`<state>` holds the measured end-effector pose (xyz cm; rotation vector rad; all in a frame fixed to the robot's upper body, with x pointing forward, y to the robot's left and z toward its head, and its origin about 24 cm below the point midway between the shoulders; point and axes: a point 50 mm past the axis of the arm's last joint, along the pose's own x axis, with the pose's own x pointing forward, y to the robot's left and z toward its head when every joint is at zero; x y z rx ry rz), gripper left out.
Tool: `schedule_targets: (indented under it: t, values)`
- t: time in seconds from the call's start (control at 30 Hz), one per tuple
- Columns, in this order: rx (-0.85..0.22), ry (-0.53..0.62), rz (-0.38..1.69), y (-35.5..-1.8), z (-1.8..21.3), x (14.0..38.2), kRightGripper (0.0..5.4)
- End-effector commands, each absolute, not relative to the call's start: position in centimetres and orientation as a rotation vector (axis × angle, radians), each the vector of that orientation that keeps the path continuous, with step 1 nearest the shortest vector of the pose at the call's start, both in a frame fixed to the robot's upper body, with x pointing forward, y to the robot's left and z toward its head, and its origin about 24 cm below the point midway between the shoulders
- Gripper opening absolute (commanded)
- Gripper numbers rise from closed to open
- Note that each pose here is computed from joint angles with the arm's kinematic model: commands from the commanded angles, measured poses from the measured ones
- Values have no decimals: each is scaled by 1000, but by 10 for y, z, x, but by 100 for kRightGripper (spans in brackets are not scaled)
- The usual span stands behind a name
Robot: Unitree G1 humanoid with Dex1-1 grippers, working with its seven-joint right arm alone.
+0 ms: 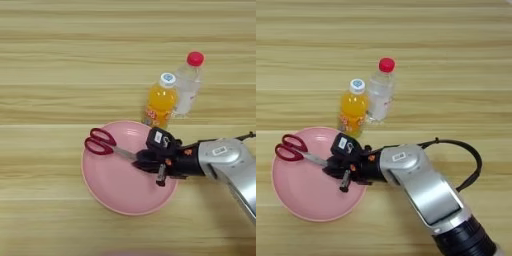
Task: Move the objects on the table
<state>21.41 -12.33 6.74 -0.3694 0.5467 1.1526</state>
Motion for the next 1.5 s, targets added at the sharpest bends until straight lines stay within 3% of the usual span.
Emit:
schedule_targets:
  t: [0.03,0.77,1.5]
  values:
    - [-406,428,1127,-123,90,222,68]
    - [-387,323,1054,-136,125,218,68]
    - [-408,334,922,-179,141,183,68]
